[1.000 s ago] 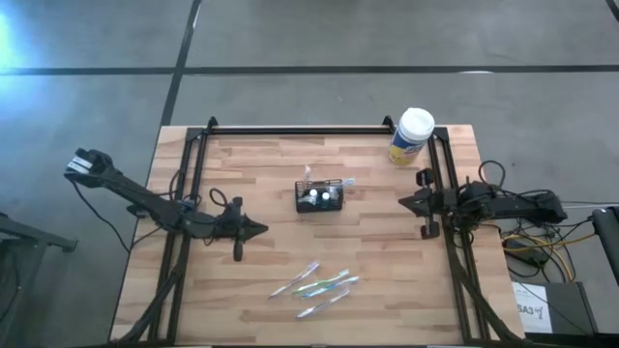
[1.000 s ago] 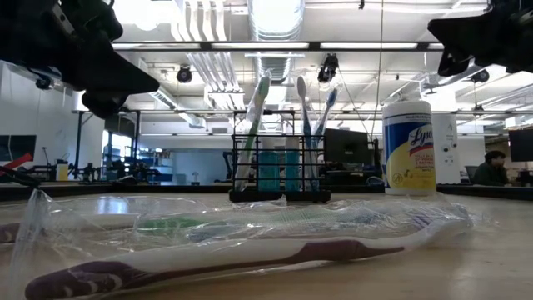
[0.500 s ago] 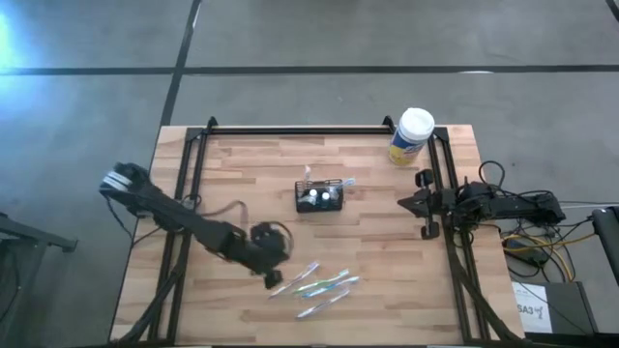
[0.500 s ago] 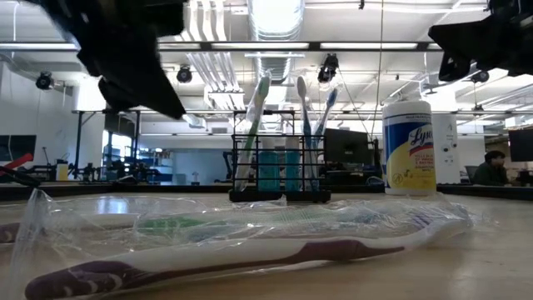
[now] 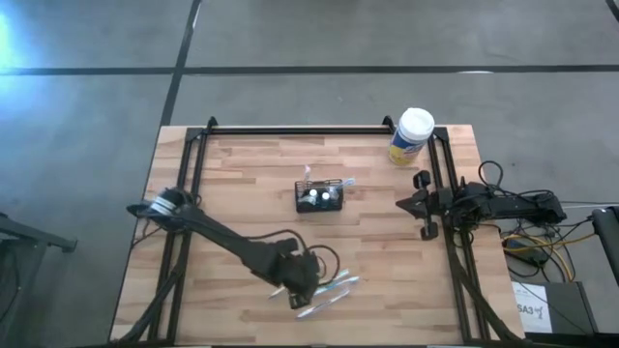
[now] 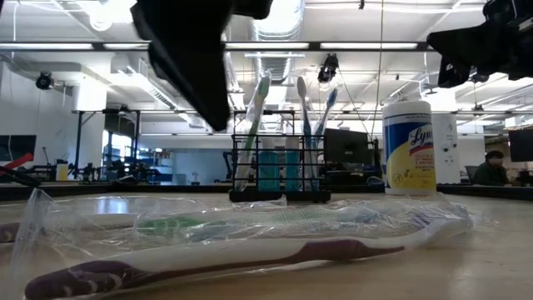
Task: Pick & Place toothbrushing station
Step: Put the top violet toothbrush in the wire organizer
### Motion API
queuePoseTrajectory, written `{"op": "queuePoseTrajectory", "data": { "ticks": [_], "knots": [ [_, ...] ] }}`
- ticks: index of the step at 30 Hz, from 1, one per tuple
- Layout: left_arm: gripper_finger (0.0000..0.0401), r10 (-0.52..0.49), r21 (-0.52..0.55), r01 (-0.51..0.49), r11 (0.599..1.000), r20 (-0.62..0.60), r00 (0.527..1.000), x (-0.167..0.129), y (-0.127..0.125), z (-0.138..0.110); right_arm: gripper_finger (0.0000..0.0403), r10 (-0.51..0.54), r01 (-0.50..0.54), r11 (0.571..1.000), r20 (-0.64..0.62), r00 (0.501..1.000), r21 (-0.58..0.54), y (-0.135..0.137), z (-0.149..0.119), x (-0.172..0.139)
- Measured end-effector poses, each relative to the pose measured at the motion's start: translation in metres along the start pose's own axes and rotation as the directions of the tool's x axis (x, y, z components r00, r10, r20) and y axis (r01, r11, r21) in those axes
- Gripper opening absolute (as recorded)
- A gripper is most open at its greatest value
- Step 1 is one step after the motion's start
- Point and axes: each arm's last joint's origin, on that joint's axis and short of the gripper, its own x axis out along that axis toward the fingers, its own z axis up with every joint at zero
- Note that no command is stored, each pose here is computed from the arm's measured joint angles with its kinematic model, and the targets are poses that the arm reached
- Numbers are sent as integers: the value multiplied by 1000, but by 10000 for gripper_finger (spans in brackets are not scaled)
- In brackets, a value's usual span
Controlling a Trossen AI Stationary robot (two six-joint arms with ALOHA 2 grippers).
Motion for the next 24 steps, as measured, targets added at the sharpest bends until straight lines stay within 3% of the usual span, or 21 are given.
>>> {"op": "queuePoseTrajectory", "data": {
  "ticks": [8,18,24],
  "knots": [
    [174,-26,-22,24,999,-115,993,38,0,7,8,-4,4,1000,0,1000,5,0,0,0],
    [173,34,-62,-44,997,-168,985,60,12,5,8,-4,4,1000,-2,1000,4,0,0,0],
    [164,80,-70,-95,993,-201,976,72,32,-2,8,-4,4,1000,-8,1000,-1,0,-1,0]
  ]
}}
